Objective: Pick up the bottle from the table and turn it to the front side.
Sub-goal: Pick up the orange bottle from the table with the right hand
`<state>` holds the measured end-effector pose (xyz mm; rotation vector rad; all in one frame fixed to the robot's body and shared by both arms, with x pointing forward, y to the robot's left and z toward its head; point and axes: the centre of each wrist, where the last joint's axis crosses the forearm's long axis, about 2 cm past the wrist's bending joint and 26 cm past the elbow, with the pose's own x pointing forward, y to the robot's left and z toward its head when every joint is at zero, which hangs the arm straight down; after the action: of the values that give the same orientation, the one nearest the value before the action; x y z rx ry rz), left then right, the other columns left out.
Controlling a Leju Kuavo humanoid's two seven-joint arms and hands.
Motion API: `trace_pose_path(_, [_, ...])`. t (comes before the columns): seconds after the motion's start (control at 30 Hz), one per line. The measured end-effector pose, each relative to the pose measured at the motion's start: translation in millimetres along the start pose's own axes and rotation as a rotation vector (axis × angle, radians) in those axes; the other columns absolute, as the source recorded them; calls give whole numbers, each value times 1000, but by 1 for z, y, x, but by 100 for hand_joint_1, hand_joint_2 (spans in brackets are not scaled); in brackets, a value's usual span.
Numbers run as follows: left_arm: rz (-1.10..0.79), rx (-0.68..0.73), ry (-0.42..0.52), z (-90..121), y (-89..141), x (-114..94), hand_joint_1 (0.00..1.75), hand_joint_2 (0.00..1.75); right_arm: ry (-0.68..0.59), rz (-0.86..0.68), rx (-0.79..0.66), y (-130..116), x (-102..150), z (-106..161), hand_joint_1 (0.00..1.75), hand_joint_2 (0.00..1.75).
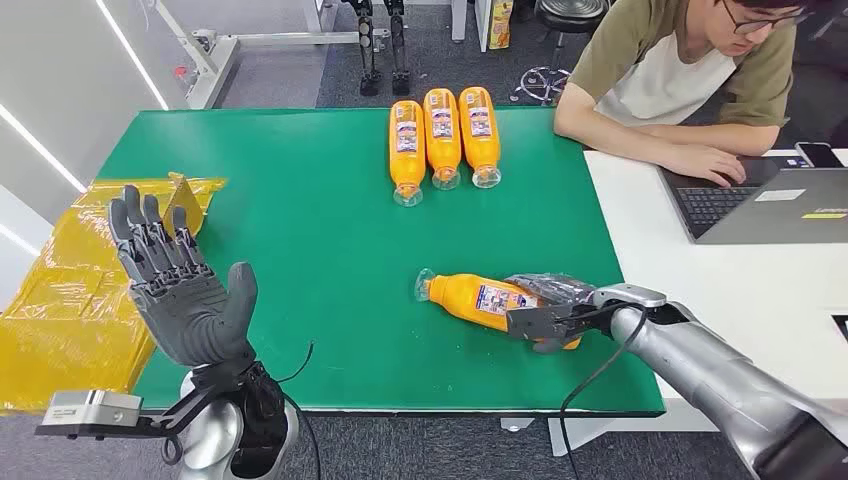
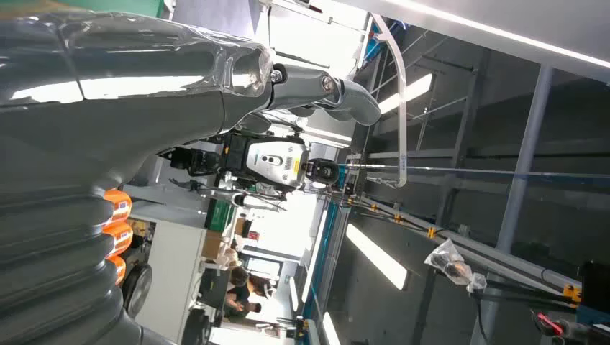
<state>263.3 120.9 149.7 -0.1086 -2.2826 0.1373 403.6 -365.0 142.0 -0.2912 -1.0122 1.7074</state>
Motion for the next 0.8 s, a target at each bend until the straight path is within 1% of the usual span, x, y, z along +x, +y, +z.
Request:
trace_pose_path(0.03, [0, 0, 0, 0, 0, 0, 0, 175, 0, 4, -3, 0, 0, 0, 69, 175])
trace_pose_path(0.07, [-1, -1, 0, 0, 0, 0, 0, 175, -1, 7, -6, 1, 0, -1, 95, 175])
trace_pose_path(0.1, [-1, -2, 0, 0, 0, 0, 0, 175, -3, 13, -12, 1, 0, -1, 135, 175])
trace_pose_path(0.13, [-2, -2, -1, 0, 1, 0, 0, 175, -6, 18, -18, 2, 0, -1, 170, 175])
trace_pose_path(0.17, [-2, -3, -1, 0, 1, 0, 0, 175, -10, 22, -27, 2, 0, -2, 173, 175])
trace_pose_path(0.3, [-3, -4, -1, 0, 1, 0, 0, 175, -20, 33, -71, 6, 2, -5, 175, 175])
trace_pose_path(0.43, [-5, -6, -1, 0, 1, 0, 0, 175, -41, 41, -166, 16, 10, -13, 175, 175])
trace_pose_path(0.5, [-6, -8, -2, 0, 1, 0, 0, 175, -70, 37, -256, 25, 18, -20, 175, 175])
trace_pose_path(0.57, [-9, -12, -3, 0, 1, 0, 0, 175, -108, 12, -389, 39, 31, -29, 175, 175])
trace_pose_path(0.63, [-11, -18, -2, 1, 1, -1, 0, 175, -140, -28, -527, 57, 46, -39, 175, 175])
trace_pose_path(0.7, [-12, -23, 4, 2, 0, -2, 0, 175, -174, -74, -632, 73, 64, -47, 175, 175])
trace_pose_path(0.8, [-6, -35, 22, 4, -3, -6, 0, 175, -236, -140, -768, 86, 89, -55, 175, 175])
